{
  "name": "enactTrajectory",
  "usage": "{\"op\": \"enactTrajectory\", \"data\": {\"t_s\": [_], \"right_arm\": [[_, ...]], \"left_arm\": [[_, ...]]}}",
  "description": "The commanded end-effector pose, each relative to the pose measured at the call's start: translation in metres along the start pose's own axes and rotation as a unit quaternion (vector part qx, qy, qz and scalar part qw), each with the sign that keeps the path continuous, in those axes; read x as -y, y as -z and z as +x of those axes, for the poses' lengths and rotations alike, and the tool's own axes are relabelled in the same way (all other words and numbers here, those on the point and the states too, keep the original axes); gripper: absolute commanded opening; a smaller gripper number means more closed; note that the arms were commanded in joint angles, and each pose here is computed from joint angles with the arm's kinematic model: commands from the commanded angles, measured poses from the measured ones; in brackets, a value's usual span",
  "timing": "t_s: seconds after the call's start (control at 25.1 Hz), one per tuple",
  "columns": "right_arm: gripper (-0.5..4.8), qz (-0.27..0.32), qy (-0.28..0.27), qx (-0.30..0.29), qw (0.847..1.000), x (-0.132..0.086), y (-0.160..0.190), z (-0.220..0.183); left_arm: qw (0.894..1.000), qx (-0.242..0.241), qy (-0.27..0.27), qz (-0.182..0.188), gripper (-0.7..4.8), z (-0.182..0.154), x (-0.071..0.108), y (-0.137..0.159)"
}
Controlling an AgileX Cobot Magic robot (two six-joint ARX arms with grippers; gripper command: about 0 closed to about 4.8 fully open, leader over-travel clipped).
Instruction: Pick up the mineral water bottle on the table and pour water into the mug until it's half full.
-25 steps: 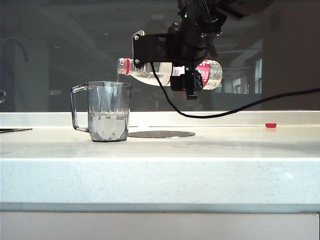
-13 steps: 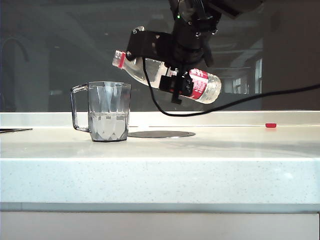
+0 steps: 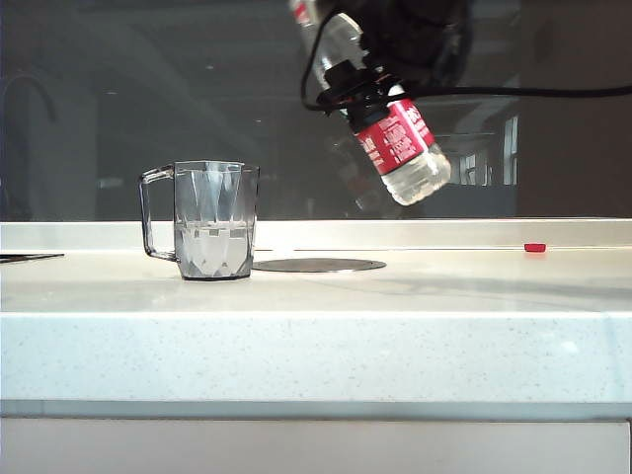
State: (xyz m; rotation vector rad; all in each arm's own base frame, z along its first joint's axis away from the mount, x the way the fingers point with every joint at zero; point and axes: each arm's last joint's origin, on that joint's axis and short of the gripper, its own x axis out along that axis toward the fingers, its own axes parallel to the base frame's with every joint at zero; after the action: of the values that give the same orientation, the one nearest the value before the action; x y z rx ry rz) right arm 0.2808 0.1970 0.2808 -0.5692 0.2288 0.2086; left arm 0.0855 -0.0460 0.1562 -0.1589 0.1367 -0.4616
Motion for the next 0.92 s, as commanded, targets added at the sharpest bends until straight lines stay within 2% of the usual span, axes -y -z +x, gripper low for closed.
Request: {"op": "enactTrajectory", "data": {"t_s": [0.04,0.16,0.24,0.44,0.76,0.92], "right_arm": [[2.73,0.073,0.004,0.017,0.997,0.007,0.017,-0.008],[2.73,0.129,-0.002,0.016,0.991,0.009,0.048,-0.015],[2.73,0.147,0.0,0.017,0.989,0.007,0.06,-0.017],[2.73,0.233,0.017,0.058,0.971,0.002,0.09,-0.024],[2.73,0.298,0.043,0.084,0.95,0.007,0.114,-0.028],[2.73,0.305,0.046,0.077,0.948,0.007,0.12,-0.028]], "left_arm": [[1.0,0.017,0.001,0.002,-0.05,0.0,0.001,-0.004],[1.0,0.018,0.001,0.002,-0.05,0.0,0.001,-0.004],[1.0,0.017,0.001,0.002,-0.05,0.0,0.001,-0.004],[1.0,0.018,0.002,0.002,-0.05,0.0,0.001,-0.004],[1.0,0.018,0.002,0.002,-0.05,0.0,0.001,-0.004],[1.0,0.018,0.002,0.002,-0.05,0.0,0.001,-0.004]]}}
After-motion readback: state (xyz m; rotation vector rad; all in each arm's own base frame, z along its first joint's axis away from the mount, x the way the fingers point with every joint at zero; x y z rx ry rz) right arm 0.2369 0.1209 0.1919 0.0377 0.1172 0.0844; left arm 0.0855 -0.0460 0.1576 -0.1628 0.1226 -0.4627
